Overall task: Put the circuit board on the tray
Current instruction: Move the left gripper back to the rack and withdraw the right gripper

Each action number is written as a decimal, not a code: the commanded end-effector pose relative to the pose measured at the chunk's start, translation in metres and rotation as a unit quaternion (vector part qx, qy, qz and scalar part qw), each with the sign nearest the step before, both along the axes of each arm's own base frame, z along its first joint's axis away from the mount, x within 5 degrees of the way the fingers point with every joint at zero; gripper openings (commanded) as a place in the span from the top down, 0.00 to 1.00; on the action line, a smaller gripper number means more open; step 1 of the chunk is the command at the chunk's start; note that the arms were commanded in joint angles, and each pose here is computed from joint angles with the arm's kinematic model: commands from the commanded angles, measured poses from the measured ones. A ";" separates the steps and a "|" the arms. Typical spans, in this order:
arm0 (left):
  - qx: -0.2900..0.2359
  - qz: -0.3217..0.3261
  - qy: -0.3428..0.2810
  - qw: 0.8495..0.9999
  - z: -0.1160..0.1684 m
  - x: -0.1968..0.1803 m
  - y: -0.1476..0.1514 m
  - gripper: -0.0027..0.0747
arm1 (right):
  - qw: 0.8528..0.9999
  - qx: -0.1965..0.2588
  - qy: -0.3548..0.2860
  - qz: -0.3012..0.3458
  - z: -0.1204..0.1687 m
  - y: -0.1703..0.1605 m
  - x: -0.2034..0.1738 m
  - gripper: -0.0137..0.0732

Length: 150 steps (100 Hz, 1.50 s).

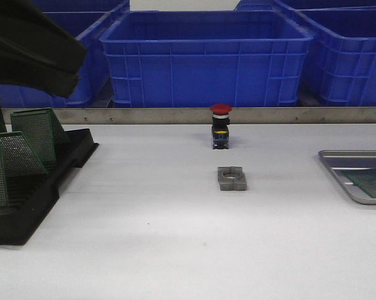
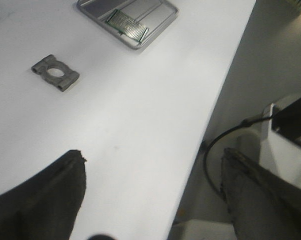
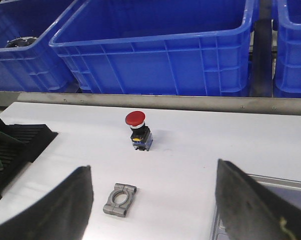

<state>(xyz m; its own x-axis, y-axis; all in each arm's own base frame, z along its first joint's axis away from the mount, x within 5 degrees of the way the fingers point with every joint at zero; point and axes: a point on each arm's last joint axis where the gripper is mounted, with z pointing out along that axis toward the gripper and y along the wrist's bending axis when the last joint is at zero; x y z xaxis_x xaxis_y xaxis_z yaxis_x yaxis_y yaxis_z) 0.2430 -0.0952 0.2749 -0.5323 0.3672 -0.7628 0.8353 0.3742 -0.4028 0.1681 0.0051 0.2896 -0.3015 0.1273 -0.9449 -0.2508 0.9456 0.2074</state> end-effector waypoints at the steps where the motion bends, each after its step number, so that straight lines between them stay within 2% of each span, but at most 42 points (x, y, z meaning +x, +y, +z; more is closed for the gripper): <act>1: 0.029 -0.009 -0.065 0.997 0.027 -0.004 0.004 0.32 | 1.000 0.006 -0.024 0.007 0.009 0.002 -0.003 0.22; 13: 0.117 -0.021 -0.127 0.985 0.038 -0.008 0.014 0.32 | 1.000 0.006 -0.024 0.008 0.009 0.002 -0.003 0.22; 29: 0.250 -0.039 -0.163 0.954 0.044 -0.020 0.033 0.35 | 1.000 0.005 -0.024 0.005 0.009 0.002 -0.003 0.22; 37: 0.321 -0.054 -0.172 0.930 0.041 -0.023 0.044 0.41 | 1.000 0.006 -0.024 0.005 0.009 0.002 -0.003 0.22; 46: 0.366 -0.064 -0.171 0.913 0.038 -0.023 0.052 0.50 | 1.000 0.006 -0.024 0.005 0.009 0.002 -0.003 0.22; 53: 0.378 -0.070 -0.167 0.908 0.035 -0.021 0.054 0.57 | 1.000 0.005 -0.024 0.006 0.010 0.002 -0.003 0.22; 67: 0.378 -0.074 -0.152 0.910 0.026 -0.013 0.053 0.66 | 1.000 0.007 -0.025 0.006 0.010 0.002 -0.003 0.22; 88: 0.384 -0.048 -0.177 0.905 0.019 0.004 0.054 0.66 | 1.000 0.010 -0.025 0.008 0.010 0.002 -0.003 0.22; 104: 0.400 -0.036 -0.232 0.886 0.022 0.013 0.056 0.66 | 1.000 0.010 -0.025 0.008 0.010 0.002 -0.003 0.22; 117: 0.409 -0.051 -0.259 0.874 0.023 0.015 0.056 0.66 | 1.000 0.010 -0.026 0.008 0.010 0.002 -0.003 0.22; 134: 0.414 -0.075 -0.263 0.868 0.016 0.021 0.056 0.66 | 1.000 0.010 -0.026 0.008 0.010 0.002 -0.003 0.22; 150: 0.417 -0.086 -0.248 0.870 0.004 0.029 0.055 0.66 | 1.000 0.010 -0.026 0.008 0.010 0.002 -0.003 0.22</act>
